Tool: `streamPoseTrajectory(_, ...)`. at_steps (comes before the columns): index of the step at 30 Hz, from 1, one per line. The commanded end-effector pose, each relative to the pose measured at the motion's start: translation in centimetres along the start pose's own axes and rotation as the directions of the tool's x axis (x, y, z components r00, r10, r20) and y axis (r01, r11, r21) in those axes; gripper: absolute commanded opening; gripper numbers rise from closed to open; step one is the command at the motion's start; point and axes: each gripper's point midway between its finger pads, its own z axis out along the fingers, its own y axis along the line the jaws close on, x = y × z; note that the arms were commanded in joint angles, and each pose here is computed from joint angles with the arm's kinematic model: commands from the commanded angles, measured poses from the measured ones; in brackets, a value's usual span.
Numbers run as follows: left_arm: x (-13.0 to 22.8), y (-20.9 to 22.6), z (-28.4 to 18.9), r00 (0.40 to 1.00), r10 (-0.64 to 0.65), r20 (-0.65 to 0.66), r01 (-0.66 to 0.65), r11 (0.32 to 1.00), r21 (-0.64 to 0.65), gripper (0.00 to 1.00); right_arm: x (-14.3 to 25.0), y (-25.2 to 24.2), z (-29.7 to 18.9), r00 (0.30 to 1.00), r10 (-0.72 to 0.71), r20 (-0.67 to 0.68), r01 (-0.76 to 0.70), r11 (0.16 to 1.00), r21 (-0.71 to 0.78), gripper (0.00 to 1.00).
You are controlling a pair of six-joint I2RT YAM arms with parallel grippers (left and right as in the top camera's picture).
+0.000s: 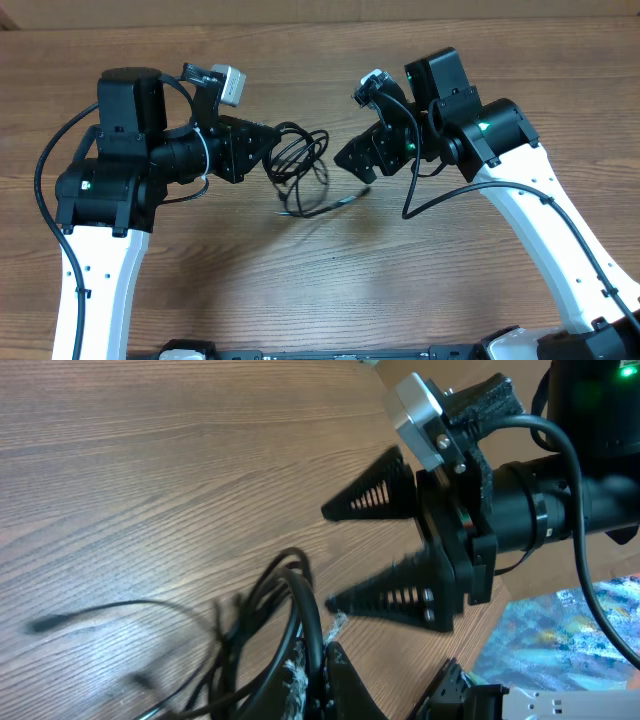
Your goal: Untangle cables
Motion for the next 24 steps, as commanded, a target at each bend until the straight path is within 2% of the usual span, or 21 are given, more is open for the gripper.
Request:
streamPoseTrajectory(1,-1.0,-1.5,-1.2,0.999,0.027,0.042,-0.028,0.999,0.03,0.04,0.0,-0.2,0.0,1.0,0.026,0.001,-0.026,1.0,0.014,1.0)
streamPoseTrajectory(11,-1.6,-3.0,-1.3,0.997,0.053,0.062,-0.059,0.992,0.107,0.04,-1.4,1.0,-0.1,0.998,0.004,0.06,-0.001,0.998,-0.062,1.0)
streamPoseTrajectory(19,-2.1,-5.5,-1.8,0.992,0.091,0.084,-0.109,0.963,0.245,0.04,-2.8,0.8,-0.2,0.993,-0.013,0.115,0.019,0.998,-0.052,1.0)
streamPoseTrajectory(24,-2.2,-5.8,-1.9,0.993,0.083,0.085,-0.103,0.959,0.265,0.04,-3.9,0.3,-0.4,0.988,0.014,0.156,-0.01,1.0,-0.028,1.0)
